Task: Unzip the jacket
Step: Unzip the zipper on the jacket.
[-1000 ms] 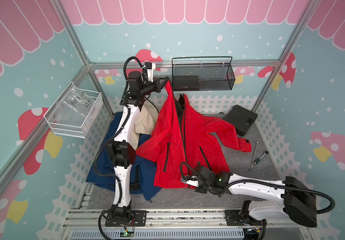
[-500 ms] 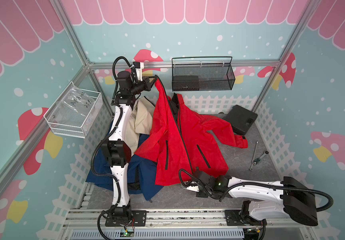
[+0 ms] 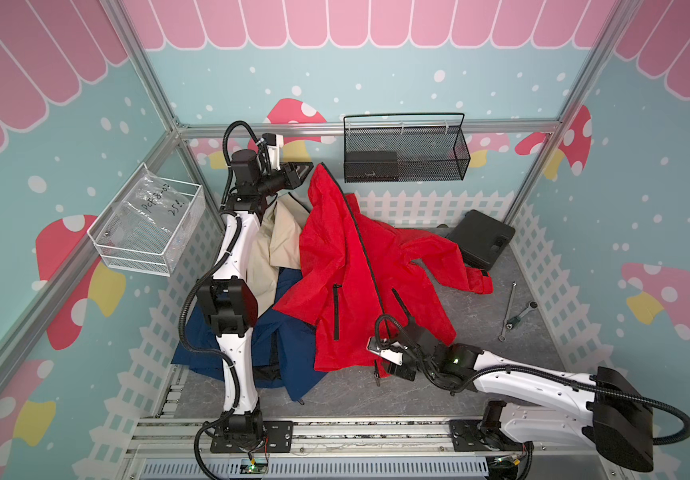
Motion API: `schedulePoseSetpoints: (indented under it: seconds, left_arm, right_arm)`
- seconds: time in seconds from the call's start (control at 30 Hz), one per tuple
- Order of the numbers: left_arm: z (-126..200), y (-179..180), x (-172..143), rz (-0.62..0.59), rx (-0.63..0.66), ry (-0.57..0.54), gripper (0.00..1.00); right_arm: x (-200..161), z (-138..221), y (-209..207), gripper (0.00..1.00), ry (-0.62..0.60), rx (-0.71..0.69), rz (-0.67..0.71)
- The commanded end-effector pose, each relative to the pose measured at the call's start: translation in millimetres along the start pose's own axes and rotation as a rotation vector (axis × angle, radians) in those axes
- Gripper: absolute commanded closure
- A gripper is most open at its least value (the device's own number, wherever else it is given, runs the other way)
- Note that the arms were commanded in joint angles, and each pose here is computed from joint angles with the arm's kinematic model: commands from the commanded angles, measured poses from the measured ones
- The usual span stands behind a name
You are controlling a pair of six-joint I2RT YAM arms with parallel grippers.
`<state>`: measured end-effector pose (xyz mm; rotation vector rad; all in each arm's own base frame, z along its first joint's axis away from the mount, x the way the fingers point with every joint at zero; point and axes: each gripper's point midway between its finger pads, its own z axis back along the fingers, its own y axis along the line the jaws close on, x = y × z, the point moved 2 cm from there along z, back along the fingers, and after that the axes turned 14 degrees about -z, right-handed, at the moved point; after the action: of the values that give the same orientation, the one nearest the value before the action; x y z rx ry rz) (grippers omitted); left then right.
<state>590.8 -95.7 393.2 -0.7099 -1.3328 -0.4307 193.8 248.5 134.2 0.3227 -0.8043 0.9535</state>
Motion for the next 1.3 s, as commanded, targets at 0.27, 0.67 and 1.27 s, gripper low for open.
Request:
schedulePoseSetpoints:
  seconds: [0.27, 0.67, 1.27]
  left_arm:
    - [110.5, -79.1, -38.8, 0.178, 0.257, 0.028, 0.3]
    - [135.3, -118.5, -177.8, 0.162, 0.272, 0.478, 0.19]
    - [61.9, -135.6, -236.2, -0.064, 0.167, 0.744, 0.12]
  right_arm:
    - [66.2, 29.9, -145.8, 0.25, -0.285, 0.014, -0.612]
    - [3.7, -19.4, -275.5, 0.19, -0.109, -0.172, -0.872]
    - [-14.0, -104.4, -291.6, 0.13, -0.019, -0.13, -0.698]
